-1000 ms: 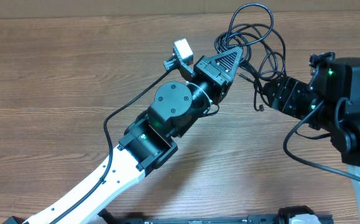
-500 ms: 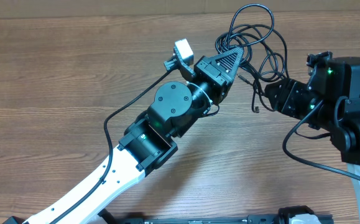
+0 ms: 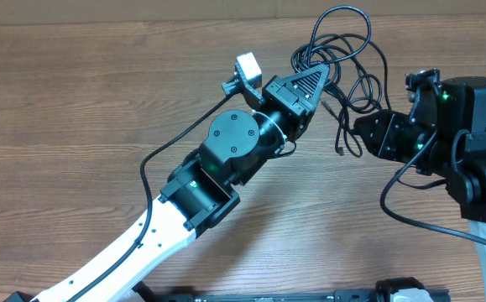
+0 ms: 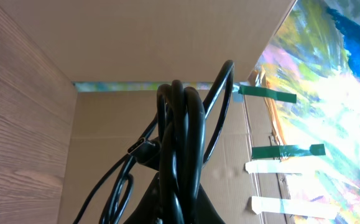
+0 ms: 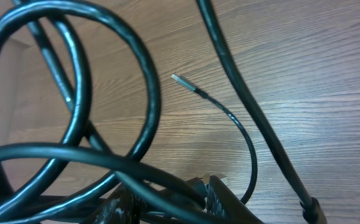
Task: Untangle cables
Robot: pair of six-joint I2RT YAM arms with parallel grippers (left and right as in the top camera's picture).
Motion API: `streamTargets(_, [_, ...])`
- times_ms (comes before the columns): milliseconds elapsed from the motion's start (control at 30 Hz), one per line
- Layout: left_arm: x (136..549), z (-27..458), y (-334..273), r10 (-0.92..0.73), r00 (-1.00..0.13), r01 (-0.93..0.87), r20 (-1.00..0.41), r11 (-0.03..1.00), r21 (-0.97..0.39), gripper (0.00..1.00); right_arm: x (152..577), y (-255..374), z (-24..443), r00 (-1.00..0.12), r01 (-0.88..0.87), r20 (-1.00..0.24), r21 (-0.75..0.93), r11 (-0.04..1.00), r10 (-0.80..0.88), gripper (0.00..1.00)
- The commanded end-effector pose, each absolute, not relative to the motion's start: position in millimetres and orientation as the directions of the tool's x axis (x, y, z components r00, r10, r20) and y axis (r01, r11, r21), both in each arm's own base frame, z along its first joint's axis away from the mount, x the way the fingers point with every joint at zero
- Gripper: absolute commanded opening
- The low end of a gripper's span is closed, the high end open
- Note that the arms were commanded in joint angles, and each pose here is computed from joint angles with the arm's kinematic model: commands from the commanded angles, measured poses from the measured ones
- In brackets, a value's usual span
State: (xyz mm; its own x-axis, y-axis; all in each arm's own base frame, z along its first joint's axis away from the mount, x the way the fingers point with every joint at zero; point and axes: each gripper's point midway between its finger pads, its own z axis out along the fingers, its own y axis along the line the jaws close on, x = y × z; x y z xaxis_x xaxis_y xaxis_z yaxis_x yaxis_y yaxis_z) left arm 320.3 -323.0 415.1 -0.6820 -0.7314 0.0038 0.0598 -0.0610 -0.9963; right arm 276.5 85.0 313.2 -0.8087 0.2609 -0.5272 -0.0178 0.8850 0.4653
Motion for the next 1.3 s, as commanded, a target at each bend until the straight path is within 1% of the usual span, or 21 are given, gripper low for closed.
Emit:
streamTargets(0, [314.1, 436.1, -323.2, -0.718, -0.696, 0.088, 0.015, -0.105, -0.991, 0.04, 273.4, 95.1, 319.5, -0.811, -0.100, -0.547, 0.479, 0.872, 0.207, 0.31])
streamTargets(133, [314.5, 436.0, -322.9, -0.719, -0.695, 0.088, 0.014, -0.105, -0.991, 0.04, 274.7, 90.2, 317.6, -0.808, -0.076, -0.548, 0.462, 0.883, 0.217, 0.32])
streamTargets(167, [314.5, 436.0, -322.8, -0.719, -0.695, 0.088, 0.015, -0.105, -0.991, 0.04, 275.9, 86.4, 316.4, -0.804, -0.054, -0.548, 0.452, 0.890, 0.229, 0.35])
streamTargets(200, [314.5, 436.0, -322.9, -0.719, -0.695, 0.088, 0.014, -0.105, -0.991, 0.04, 276.8, 80.9, 314.3, -0.801, -0.010, -0.540, 0.445, 0.896, 0.259, 0.38])
streamTargets(233, [314.4, 436.1, -322.9, -0.719, -0.695, 0.088, 0.014, -0.105, -0.991, 0.04, 278.0, 70.5, 310.4, -0.790, 0.070, -0.527, 0.428, 0.901, 0.312, 0.38])
streamTargets(333, [314.4, 436.1, -322.9, -0.719, -0.695, 0.088, 0.014, -0.105, -0.991, 0.04, 276.2, 55.0, 303.7, -0.775, 0.172, -0.514, 0.388, 0.905, 0.368, 0.41])
streamTargets(433, [314.1, 437.8, -322.9, -0.718, -0.696, 0.092, 0.015, -0.110, -0.990, 0.04, 273.4, 55.0, 301.5, -0.783, 0.177, -0.503, 0.385, 0.906, 0.366, 0.43])
streamTargets(467, [312.2, 441.1, -324.2, -0.709, -0.705, 0.101, 0.014, -0.120, -0.988, 0.04, 273.3, 56.3, 301.6, -0.785, 0.172, -0.500, 0.390, 0.905, 0.365, 0.50])
streamTargets(567, [310.1, 446.5, -324.9, -0.700, -0.714, 0.116, 0.013, -0.136, -0.984, 0.04, 271.9, 61.8, 302.4, -0.795, 0.149, -0.492, 0.409, 0.900, 0.355, 0.51])
streamTargets(633, [309.9, 447.3, -324.9, -0.700, -0.714, 0.118, 0.013, -0.139, -0.983, 0.04, 270.2, 68.9, 303.7, -0.806, 0.127, -0.477, 0.439, 0.890, 0.350, 0.61])
streamTargets(733, [307.9, 448.1, -326.7, -0.688, -0.725, 0.120, 0.011, -0.142, -0.983, 0.04, 270.2, 69.3, 303.8, -0.807, 0.125, -0.476, 0.441, 0.889, 0.350, 0.68])
streamTargets(767, [307.4, 448.1, -327.1, -0.686, -0.728, 0.119, 0.012, -0.143, -0.983, 0.04, 270.1, 69.5, 303.8, -0.807, 0.125, -0.475, 0.442, 0.888, 0.350, 0.70])
streamTargets(900, [307.6, 448.0, -327.0, -0.684, -0.729, 0.115, 0.016, -0.145, -0.983, 0.04, 269.6, 75.0, 305.9, -0.808, 0.139, -0.449, 0.485, 0.863, 0.382, 0.70])
streamTargets(1033, [313.7, 453.1, -319.5, -0.711, -0.703, 0.130, 0.022, -0.160, -0.979, 0.04, 270.5, 75.0, 308.9, -0.772, 0.249, -0.384, 0.552, 0.796, 0.507, 0.70])
streamTargets(1100, [317.6, 457.6, -314.1, -0.717, -0.696, 0.127, 0.049, -0.190, -0.974, 0.04, 273.2, 75.4, 312.3, -0.753, 0.270, -0.373, 0.575, 0.772, 0.541, 0.70])
streamTargets(1167, [321.0, 462.4, -309.0, -0.716, -0.693, 0.118, 0.084, -0.228, -0.966, 0.04, 277.9, 78.7, 319.7, -0.737, 0.261, -0.375, 0.609, 0.749, 0.562, 0.71])
streamTargets(1267, [325.2, 465.8, -303.3, -0.715, -0.691, 0.116, 0.104, -0.251, -0.961, 0.04, 281.8, 87.3, 332.3, -0.733, 0.211, -0.383, 0.658, 0.723, 0.562, 0.71])
